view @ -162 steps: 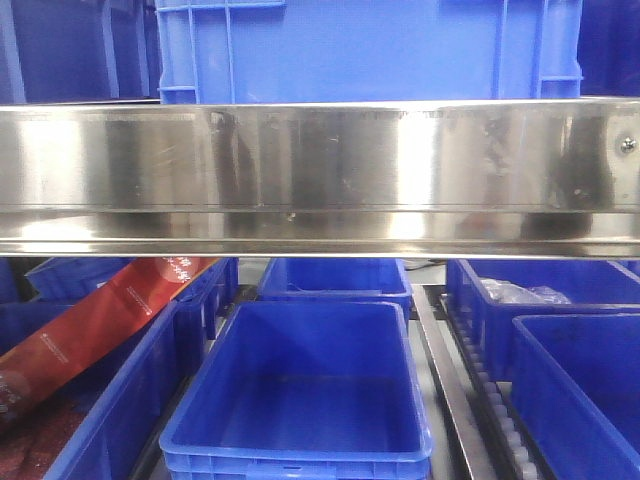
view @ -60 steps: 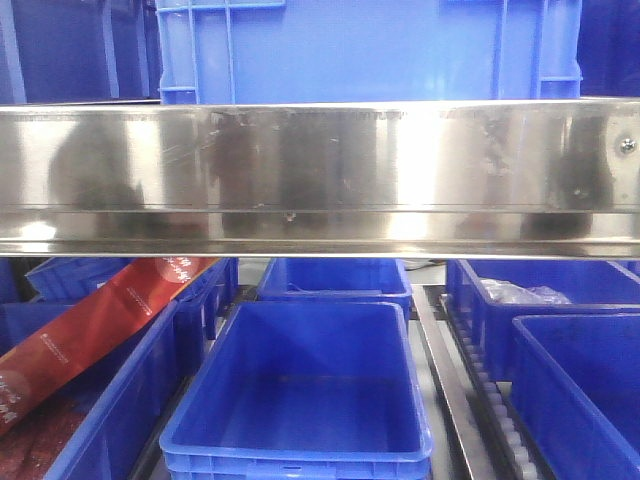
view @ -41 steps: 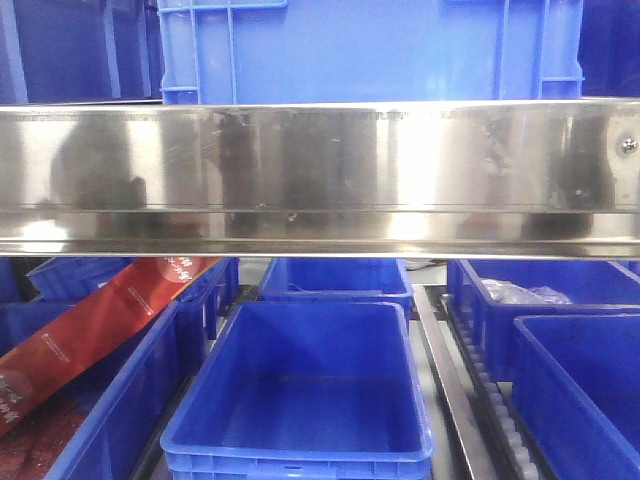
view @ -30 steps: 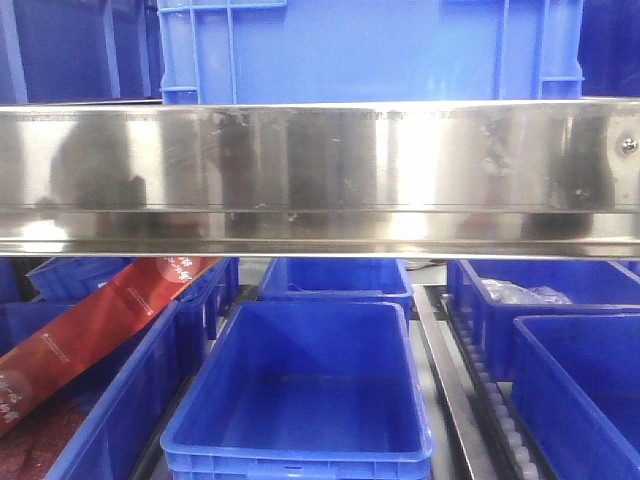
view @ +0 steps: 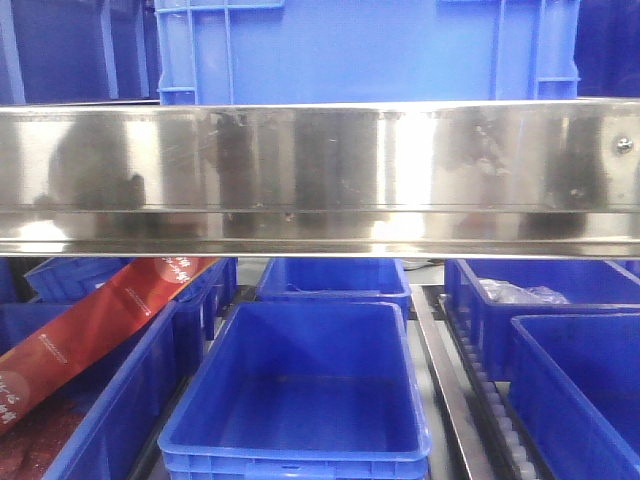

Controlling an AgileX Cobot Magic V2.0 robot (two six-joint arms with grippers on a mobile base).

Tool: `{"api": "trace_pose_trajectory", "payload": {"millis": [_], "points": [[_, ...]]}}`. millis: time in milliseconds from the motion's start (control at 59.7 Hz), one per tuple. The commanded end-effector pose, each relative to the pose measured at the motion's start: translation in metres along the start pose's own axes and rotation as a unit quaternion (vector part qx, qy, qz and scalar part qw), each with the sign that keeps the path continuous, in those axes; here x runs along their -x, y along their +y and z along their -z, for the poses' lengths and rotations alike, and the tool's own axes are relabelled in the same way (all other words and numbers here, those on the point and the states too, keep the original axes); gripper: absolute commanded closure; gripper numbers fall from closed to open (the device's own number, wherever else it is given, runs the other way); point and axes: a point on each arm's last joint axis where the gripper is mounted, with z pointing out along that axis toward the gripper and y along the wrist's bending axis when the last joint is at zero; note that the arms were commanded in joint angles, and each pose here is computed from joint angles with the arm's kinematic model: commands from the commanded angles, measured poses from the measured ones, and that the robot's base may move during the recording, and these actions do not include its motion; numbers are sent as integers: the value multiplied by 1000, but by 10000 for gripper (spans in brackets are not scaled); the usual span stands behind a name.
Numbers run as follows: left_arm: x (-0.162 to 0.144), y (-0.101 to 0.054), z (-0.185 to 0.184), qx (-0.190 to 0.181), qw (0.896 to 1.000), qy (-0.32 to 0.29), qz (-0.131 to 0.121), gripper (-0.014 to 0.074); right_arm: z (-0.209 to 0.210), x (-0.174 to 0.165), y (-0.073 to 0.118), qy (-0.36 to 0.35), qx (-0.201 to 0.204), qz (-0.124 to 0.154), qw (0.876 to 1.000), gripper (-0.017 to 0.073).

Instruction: Place cylindrical capacitor in blue bin on shelf

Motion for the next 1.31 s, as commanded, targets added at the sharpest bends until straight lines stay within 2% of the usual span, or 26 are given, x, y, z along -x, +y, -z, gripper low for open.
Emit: {"api": "trace_pose_trajectory", "payload": {"millis": [0, 201, 385, 603, 1290], "points": [[3, 0, 1, -4, 1000, -12, 1, 705, 7, -6, -7, -4, -37, -8, 999, 721], [3, 0, 1, -4, 1000, -12, 1, 705, 36, -51, -17, -16, -153, -29, 988, 721], [3, 0, 1, -4, 1000, -12, 1, 705, 47, -103, -15, -37, -212, -29, 976, 721], [3, 0, 1, -4, 1000, -12, 1, 705, 39, -148, -16, -13, -218, -35, 975, 721], [3, 0, 1, -4, 1000, -12, 1, 705, 39, -150, -16, -2, -217, -38, 975, 721]]}}
